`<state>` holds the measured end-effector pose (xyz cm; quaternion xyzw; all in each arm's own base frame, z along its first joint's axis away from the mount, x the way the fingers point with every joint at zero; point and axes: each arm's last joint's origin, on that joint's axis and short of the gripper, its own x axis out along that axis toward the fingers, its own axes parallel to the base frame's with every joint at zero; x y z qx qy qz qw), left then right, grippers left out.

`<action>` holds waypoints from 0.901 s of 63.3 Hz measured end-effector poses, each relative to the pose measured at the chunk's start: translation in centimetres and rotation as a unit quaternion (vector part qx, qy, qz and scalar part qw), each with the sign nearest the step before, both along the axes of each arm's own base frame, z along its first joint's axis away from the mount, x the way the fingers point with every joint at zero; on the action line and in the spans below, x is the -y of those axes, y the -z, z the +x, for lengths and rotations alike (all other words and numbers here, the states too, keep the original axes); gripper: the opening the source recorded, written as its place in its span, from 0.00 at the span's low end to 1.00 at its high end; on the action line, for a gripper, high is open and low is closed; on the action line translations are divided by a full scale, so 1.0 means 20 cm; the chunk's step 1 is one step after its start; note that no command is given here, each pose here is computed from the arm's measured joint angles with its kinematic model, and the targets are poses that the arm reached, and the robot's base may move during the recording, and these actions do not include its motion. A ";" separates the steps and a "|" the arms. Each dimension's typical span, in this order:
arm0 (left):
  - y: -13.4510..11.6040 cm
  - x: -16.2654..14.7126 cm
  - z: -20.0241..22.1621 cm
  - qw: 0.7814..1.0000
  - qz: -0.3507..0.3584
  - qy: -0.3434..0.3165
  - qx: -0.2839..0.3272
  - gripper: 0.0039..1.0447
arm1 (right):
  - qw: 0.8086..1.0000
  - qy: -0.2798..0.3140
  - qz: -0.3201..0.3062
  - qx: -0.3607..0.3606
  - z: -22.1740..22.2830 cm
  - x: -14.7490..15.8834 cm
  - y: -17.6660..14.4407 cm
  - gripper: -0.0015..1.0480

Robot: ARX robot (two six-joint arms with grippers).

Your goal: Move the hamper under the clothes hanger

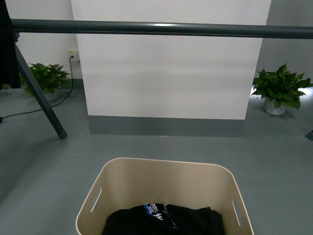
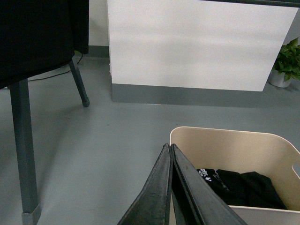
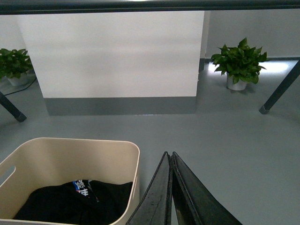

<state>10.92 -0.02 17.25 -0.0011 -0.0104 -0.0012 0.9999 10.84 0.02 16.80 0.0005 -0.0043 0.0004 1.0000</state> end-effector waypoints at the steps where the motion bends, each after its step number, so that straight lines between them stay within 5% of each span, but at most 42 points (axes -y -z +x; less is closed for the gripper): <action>1: 0.00 0.00 0.00 1.000 0.000 0.000 0.000 0.03 | 1.000 0.000 0.000 -0.001 -0.01 0.00 0.00 0.02; 57: 0.02 0.00 -0.06 1.000 0.000 0.000 -0.003 0.03 | 1.000 -0.001 0.000 -0.003 -0.05 0.00 0.01 0.02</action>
